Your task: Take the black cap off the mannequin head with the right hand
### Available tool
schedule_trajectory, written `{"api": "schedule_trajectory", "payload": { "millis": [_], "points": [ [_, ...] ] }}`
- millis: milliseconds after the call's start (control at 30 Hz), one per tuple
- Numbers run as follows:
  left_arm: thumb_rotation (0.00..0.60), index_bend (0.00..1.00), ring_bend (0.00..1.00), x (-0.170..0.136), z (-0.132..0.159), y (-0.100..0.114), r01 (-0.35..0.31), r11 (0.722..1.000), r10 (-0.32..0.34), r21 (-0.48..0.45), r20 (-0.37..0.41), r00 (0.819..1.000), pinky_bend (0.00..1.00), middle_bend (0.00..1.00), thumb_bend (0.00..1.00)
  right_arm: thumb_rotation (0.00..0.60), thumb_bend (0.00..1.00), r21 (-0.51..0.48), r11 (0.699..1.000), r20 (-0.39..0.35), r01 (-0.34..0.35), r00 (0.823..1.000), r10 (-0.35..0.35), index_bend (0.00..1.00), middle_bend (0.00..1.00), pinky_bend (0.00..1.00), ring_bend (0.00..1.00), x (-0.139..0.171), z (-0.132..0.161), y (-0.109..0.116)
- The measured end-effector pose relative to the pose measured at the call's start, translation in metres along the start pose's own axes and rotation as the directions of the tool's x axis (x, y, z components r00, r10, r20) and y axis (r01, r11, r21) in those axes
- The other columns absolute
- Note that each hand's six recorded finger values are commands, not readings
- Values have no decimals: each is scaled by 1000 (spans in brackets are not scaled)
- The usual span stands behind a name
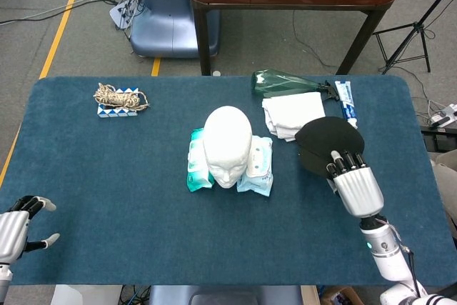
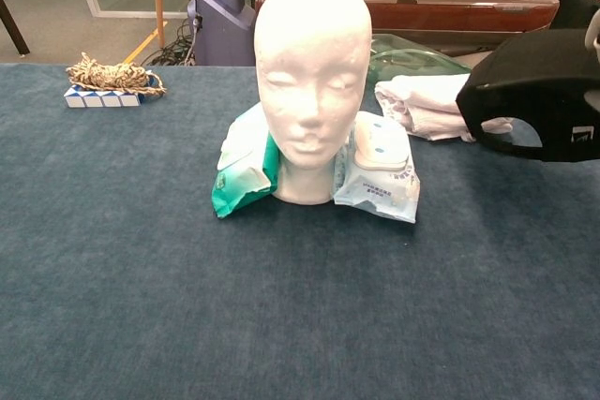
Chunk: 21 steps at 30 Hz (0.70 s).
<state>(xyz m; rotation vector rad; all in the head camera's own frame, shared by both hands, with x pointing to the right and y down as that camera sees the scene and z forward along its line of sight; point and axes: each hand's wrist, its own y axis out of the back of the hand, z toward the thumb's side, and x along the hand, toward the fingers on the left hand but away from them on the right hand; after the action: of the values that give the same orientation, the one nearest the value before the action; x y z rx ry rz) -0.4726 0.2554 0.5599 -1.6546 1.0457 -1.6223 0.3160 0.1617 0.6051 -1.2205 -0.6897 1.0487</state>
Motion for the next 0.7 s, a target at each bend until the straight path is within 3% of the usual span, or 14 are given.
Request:
{"api": "schedule_trajectory", "payload": {
  "millis": [100, 200, 500, 700],
  "points": [
    [600, 412, 213, 0, 0, 1, -1, 1000, 1, -2, -2, 1000, 429, 343, 67, 600, 339, -34, 997, -6, -62, 998, 62, 680, 387, 417, 289, 10, 6, -15],
    [600, 412, 213, 0, -1, 1, 0, 1000, 0, -3, -3, 1000, 429, 343, 67, 600, 297, -70, 991, -12, -117, 993, 117, 586, 357, 399, 255, 21, 12, -25],
    [600, 412, 213, 0, 0, 1, 0, 1000, 0, -2, -2, 1000, 429, 343, 67, 600, 181, -180, 962, -34, -205, 979, 203, 428, 286, 372, 188, 49, 24, -28],
    [600, 412, 213, 0, 0, 0, 3, 1000, -3, 1, -2, 1000, 429, 343, 66, 600, 7, -205, 934, -75, -292, 956, 283, 264, 197, 322, 112, 62, 30, -33]
  ]
}}
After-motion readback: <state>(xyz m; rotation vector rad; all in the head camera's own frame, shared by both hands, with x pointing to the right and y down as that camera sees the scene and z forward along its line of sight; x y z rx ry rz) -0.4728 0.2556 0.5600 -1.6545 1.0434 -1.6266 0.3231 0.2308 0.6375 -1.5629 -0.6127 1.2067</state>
